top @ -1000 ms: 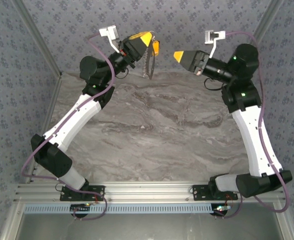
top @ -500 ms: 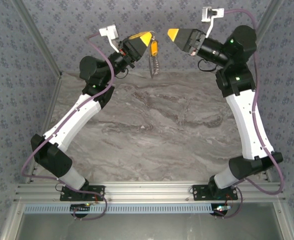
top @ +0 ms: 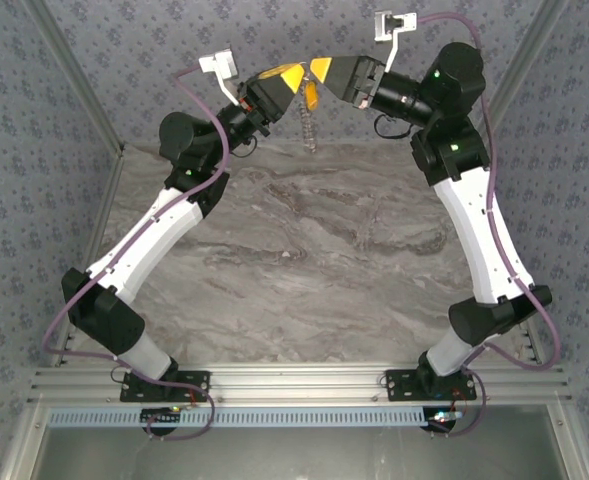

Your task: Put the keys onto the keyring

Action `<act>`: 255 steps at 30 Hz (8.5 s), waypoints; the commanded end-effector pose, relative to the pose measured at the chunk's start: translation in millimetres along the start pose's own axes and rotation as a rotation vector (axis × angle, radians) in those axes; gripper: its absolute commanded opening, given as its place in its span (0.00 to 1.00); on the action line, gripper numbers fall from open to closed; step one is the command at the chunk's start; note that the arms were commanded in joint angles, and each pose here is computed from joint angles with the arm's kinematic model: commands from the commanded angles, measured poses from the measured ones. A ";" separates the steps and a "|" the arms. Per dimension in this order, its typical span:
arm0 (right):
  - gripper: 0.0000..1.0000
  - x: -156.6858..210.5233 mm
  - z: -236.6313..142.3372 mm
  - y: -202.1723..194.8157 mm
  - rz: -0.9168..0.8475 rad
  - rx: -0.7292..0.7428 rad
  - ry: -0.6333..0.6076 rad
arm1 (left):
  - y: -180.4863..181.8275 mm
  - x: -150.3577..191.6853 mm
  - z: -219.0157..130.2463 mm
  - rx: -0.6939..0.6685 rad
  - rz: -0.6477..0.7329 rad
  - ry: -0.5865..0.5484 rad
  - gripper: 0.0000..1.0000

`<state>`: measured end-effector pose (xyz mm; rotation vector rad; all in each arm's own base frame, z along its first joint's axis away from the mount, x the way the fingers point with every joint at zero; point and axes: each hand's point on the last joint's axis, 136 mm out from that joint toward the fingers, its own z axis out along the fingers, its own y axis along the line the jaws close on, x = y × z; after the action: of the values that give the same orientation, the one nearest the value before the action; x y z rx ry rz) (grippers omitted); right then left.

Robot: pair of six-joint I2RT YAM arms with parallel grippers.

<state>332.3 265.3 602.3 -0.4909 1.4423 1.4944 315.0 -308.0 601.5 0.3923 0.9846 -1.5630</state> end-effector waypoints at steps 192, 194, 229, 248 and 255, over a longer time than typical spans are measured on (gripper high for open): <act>0.00 70.3 -28.0 3.0 0.033 -0.046 0.199 | -30.5 0.2 7.2 -0.048 0.184 0.217 0.00; 0.00 67.1 -25.5 -1.6 0.039 -0.038 0.183 | -29.9 1.4 7.8 -0.043 0.174 0.214 0.00; 0.42 53.3 -39.8 -18.6 0.164 -0.069 0.078 | -3.5 -8.7 11.7 -0.063 -0.063 -0.053 0.00; 0.52 -21.4 -74.7 -2.1 0.015 0.073 -0.148 | -7.2 -18.8 17.0 0.007 -0.138 -0.123 0.00; 0.47 -37.0 -50.9 -7.9 0.000 0.050 -0.184 | -9.8 -18.1 17.0 0.013 -0.142 -0.119 0.00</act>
<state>334.7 200.2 604.9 -0.3126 1.3790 1.4797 336.6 -322.8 597.7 0.2151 1.0484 -1.6798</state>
